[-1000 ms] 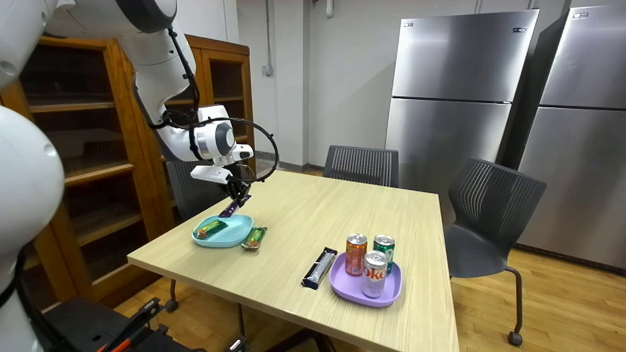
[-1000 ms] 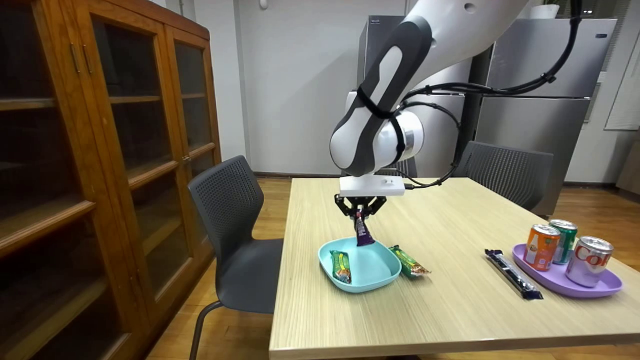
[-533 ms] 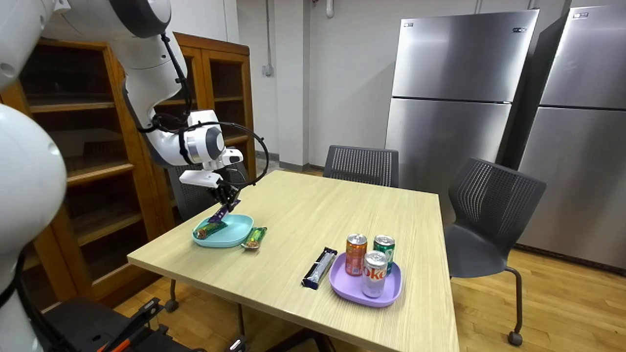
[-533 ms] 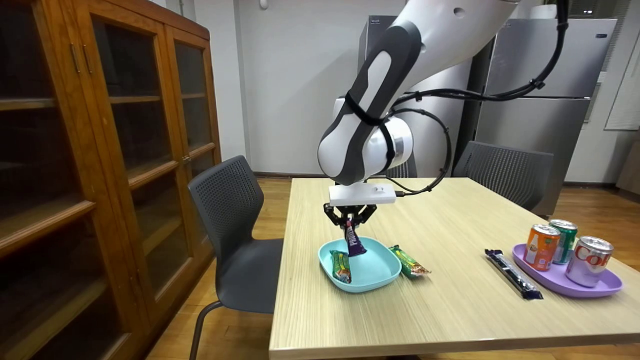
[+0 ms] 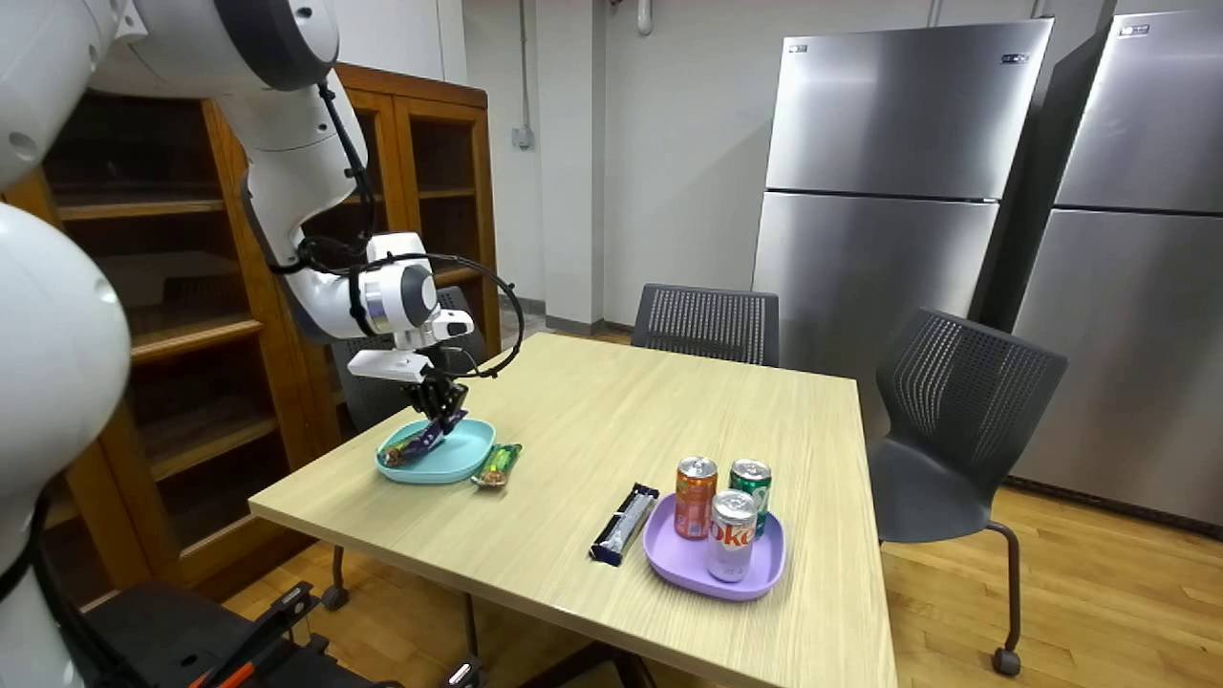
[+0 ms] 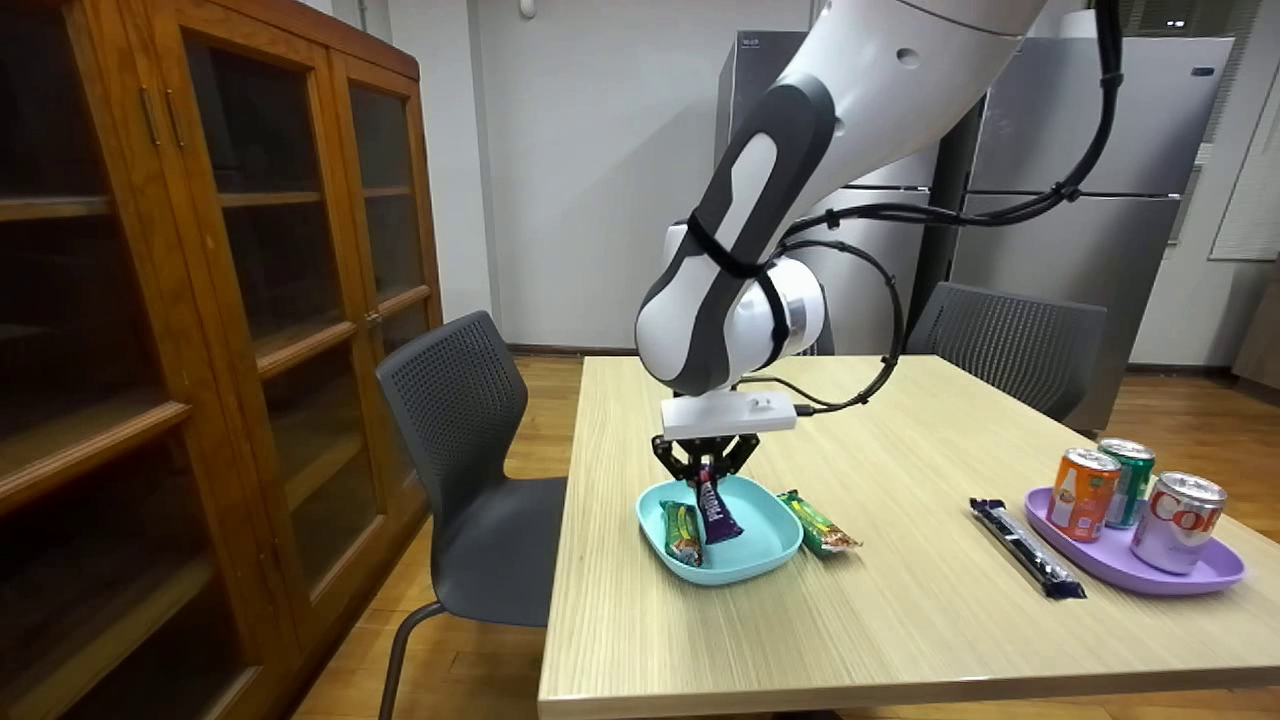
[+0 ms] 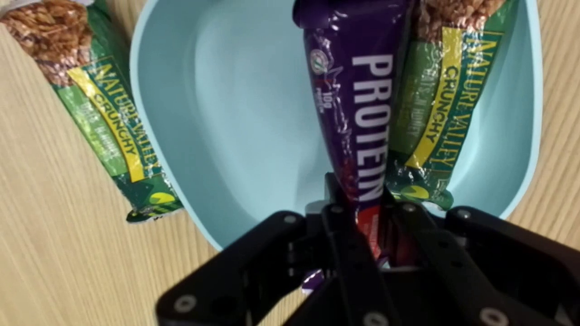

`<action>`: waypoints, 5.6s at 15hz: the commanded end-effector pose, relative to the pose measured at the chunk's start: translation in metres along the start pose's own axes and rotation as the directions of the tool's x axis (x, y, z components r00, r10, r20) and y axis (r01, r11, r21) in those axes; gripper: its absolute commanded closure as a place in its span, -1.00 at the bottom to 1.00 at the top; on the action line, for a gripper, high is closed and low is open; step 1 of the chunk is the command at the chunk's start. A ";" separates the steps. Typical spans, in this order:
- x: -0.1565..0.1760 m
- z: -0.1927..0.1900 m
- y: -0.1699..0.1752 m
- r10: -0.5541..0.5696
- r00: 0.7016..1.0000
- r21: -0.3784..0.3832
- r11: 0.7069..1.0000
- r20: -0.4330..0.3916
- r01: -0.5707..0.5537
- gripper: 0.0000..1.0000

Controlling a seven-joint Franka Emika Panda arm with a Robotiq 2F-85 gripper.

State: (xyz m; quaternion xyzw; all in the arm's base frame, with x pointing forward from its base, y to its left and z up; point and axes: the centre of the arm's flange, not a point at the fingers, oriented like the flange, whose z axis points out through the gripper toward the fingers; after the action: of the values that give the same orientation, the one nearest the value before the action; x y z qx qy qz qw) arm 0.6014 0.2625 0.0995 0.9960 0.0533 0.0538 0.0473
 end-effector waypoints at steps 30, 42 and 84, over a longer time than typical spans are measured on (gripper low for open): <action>0.033 -0.031 0.108 0.121 0.991 0.011 0.993 -0.048 -0.121 -1.00; 0.015 0.000 0.175 -0.104 0.995 -0.019 0.994 0.012 0.104 -1.00; -0.035 0.033 0.181 -0.431 0.892 0.115 0.901 0.134 0.418 -1.00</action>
State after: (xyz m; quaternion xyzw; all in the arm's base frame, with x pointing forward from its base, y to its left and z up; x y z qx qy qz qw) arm 0.5944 0.0800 0.0743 0.9641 0.2638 -0.0278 0.0135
